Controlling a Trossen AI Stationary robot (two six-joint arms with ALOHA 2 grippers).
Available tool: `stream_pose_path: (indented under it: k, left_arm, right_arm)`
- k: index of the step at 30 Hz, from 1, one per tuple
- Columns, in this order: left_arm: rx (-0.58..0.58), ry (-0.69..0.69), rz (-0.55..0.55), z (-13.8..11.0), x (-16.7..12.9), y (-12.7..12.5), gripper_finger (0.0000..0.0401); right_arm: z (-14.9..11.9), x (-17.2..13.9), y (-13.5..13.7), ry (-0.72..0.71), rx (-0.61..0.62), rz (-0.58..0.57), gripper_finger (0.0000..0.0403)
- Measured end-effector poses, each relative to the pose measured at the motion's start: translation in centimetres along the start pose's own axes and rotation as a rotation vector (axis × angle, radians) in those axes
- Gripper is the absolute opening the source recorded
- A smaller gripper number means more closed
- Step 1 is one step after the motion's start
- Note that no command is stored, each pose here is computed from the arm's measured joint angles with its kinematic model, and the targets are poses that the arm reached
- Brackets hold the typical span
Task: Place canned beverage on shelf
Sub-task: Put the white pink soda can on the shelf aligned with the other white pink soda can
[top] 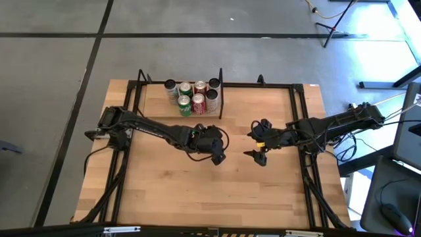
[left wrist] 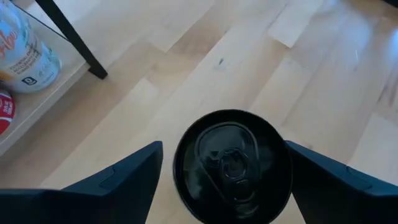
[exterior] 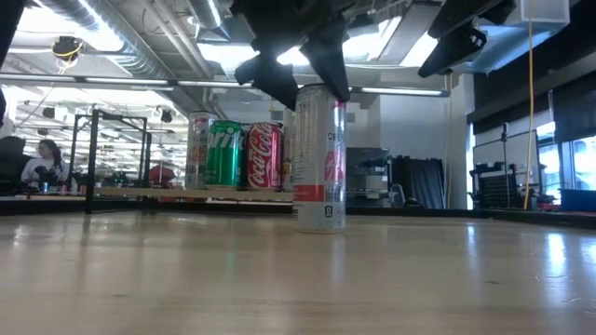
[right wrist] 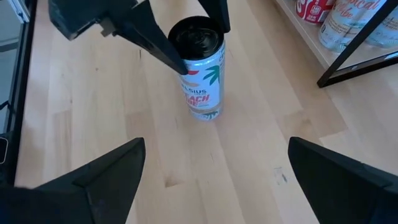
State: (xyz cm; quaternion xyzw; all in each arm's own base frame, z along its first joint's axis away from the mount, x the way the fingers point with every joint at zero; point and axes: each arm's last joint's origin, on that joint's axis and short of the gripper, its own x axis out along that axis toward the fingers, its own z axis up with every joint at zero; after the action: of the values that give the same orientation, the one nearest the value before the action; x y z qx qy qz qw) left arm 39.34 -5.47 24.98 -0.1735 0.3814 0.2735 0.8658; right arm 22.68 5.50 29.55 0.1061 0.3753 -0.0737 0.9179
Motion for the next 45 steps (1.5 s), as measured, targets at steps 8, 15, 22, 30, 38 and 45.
stream_pose_path:
  k: [8, 15, 22, 30, 38, 45]
  left_arm:
    - [0.092, 0.032, -0.022, 0.0, 0.8, 0.1, 0.0239]
    - [0.224, 0.059, -0.047, 0.1, -0.8, 0.5, 0.0224]
    - [0.357, 0.050, -0.130, 1.5, -8.3, 3.3, 0.0224]
    - [0.451, 0.060, -0.080, 1.1, -16.8, 9.3, 0.0224]
    - [0.410, -0.014, 0.022, -0.8, -19.3, 16.3, 0.0224]
    - [0.411, -0.071, 0.006, -2.8, -17.5, 21.3, 0.0224]
  right_arm:
    - [0.0, 0.0, 0.0, -0.004, -0.009, -0.008, 0.0379]
    - [0.0, 0.0, 0.0, -0.002, -0.006, -0.008, 0.0378]
    - [0.1, 0.0, 0.0, -0.010, 0.013, -0.004, 0.0379]
    - [0.3, 0.6, 0.1, -0.037, 0.023, -0.056, 0.0379]
    - [1.5, 1.7, -0.3, -0.105, 0.072, -0.042, 0.0378]
    - [3.3, 2.0, -2.1, -0.185, 0.129, 0.008, 0.0378]
